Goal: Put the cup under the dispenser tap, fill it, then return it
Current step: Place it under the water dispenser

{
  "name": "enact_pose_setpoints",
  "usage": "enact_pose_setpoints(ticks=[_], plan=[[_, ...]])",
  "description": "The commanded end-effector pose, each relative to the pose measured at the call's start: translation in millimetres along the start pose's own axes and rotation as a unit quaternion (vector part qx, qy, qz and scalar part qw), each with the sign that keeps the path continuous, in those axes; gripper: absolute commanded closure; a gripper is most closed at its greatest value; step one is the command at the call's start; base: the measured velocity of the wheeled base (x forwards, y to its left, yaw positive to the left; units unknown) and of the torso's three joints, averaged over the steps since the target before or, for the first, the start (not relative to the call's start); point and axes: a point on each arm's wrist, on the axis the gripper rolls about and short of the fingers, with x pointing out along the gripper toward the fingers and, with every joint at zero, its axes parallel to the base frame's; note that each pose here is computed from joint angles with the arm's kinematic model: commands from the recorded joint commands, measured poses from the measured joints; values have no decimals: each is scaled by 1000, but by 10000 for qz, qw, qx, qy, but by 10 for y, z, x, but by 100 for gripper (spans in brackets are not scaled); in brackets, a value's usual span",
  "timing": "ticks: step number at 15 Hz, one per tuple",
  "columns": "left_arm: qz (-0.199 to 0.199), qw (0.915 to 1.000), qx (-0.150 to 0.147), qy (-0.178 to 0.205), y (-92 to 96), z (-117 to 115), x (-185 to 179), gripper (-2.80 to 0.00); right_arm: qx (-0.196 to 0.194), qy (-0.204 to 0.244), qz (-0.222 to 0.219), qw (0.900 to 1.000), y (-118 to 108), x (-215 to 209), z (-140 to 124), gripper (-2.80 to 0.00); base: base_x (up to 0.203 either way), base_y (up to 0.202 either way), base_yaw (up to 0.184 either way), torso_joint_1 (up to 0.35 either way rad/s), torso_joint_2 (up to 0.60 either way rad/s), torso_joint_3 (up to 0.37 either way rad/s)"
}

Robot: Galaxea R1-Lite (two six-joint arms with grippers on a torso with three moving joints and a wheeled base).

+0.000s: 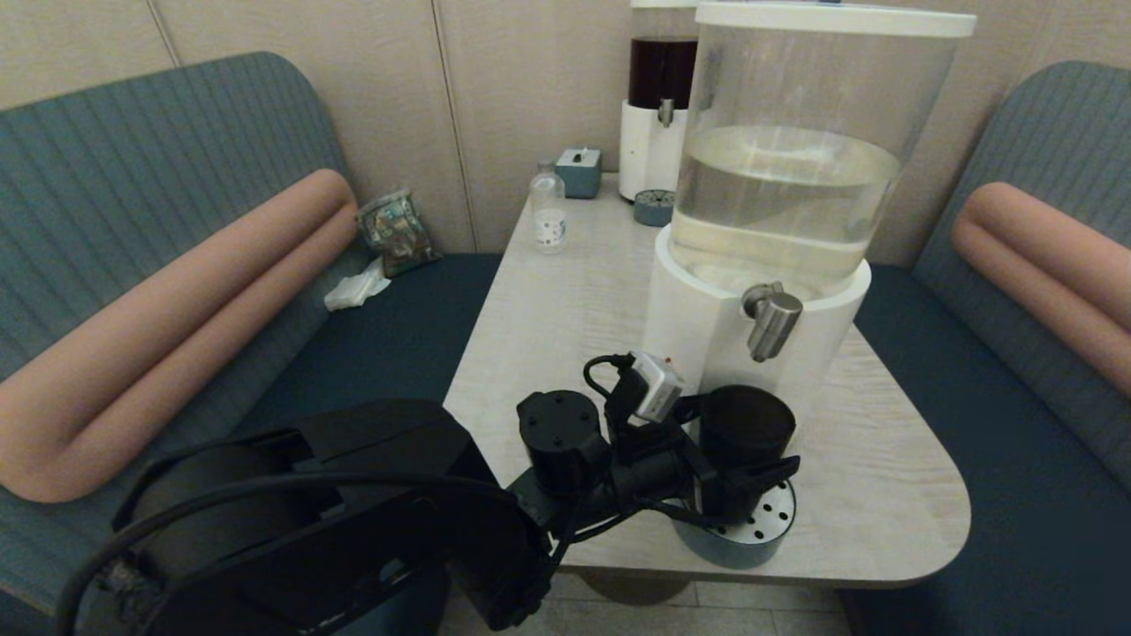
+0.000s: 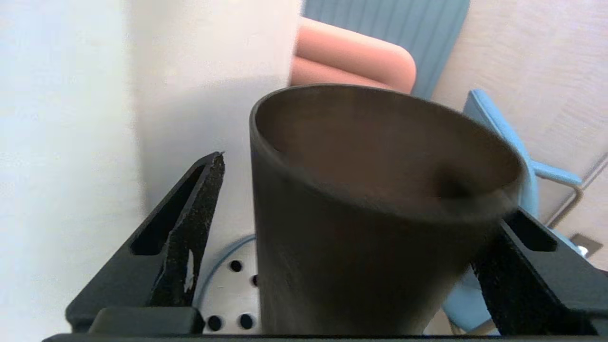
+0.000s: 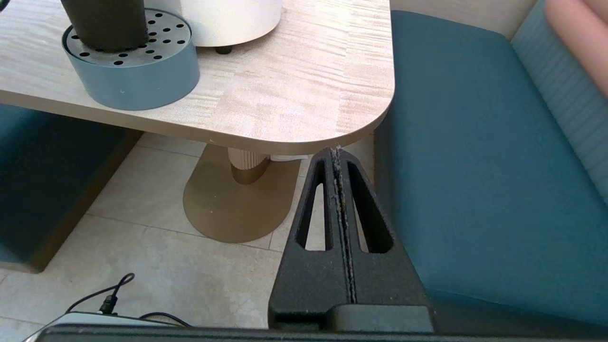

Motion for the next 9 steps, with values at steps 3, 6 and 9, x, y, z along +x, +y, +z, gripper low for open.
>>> enact_pose_setpoints(ticks=[3, 6, 9], plan=[[-95, 10000, -15, 6, -80, -3, 11, -280, -4, -10, 4, 10000, 0, -1, 0, 0, 0, 0, 0, 0, 0, 0], [-58, 9999, -71, 103, -128, -13, -37, -280, -4, -10, 4, 10000, 0, -1, 0, 0, 0, 0, 0, 0, 0, 0], [-14, 9996, -145, 254, -171, -28, -124, -280, -4, -10, 4, 10000, 0, -1, 0, 0, 0, 0, 0, 0, 0, 0]])
